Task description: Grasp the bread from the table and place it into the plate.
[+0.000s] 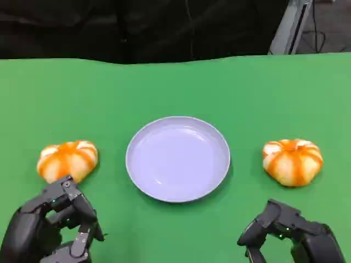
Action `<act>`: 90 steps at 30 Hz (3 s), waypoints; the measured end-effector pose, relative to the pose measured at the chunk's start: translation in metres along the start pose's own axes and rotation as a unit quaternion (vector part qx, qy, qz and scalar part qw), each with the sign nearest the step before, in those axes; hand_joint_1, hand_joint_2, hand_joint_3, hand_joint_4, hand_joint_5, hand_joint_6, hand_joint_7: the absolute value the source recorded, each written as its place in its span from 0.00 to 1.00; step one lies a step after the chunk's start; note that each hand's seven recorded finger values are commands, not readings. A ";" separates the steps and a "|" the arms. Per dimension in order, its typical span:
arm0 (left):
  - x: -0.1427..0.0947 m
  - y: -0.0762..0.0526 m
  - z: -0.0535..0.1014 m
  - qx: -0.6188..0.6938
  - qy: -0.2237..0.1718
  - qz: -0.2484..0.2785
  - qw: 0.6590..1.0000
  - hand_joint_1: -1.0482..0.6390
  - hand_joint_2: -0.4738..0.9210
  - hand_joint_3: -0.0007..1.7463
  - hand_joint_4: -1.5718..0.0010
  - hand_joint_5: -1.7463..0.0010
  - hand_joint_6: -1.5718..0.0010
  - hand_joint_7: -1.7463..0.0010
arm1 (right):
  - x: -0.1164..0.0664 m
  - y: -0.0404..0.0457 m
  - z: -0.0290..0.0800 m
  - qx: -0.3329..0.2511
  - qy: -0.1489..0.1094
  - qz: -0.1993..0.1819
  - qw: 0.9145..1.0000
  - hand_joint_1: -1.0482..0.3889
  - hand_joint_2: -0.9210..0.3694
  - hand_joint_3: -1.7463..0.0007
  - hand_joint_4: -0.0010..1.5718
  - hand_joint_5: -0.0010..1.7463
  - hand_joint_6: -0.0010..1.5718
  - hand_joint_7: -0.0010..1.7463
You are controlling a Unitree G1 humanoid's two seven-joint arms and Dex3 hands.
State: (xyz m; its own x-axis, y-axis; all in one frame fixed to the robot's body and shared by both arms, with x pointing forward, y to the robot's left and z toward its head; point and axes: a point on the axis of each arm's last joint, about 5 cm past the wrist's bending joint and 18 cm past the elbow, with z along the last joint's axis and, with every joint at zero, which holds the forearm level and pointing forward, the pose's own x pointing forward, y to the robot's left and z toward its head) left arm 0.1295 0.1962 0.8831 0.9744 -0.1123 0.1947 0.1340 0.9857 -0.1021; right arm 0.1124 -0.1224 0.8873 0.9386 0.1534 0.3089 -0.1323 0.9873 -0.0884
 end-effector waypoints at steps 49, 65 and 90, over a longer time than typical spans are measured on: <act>0.068 0.022 0.027 0.574 0.067 -0.052 0.814 0.33 1.00 0.01 0.92 0.89 0.84 1.00 | -0.002 0.0014 -0.001 0.005 -0.001 0.001 1.000 0.66 0.41 0.30 0.44 0.92 0.48 0.77; 0.124 0.014 -0.009 0.661 0.171 -0.098 0.724 0.31 0.99 0.00 0.95 0.89 0.86 1.00 | -0.005 0.0010 0.000 0.006 0.002 -0.002 1.000 0.66 0.41 0.30 0.43 0.92 0.48 0.77; 0.155 0.016 -0.051 0.660 0.157 -0.105 0.727 0.49 0.98 0.10 0.49 0.00 0.63 0.01 | -0.010 0.0022 0.006 0.004 0.003 -0.004 1.000 0.66 0.41 0.29 0.43 0.92 0.47 0.77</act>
State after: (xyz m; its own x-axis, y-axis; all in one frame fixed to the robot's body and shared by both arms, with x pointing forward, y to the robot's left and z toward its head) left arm 0.2913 0.1878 0.8619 0.9783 -0.0971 -0.1830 0.1982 0.1805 0.9634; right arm 0.1007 -0.1216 0.8893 0.9412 0.1460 0.3047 -0.1279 0.9887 -0.0785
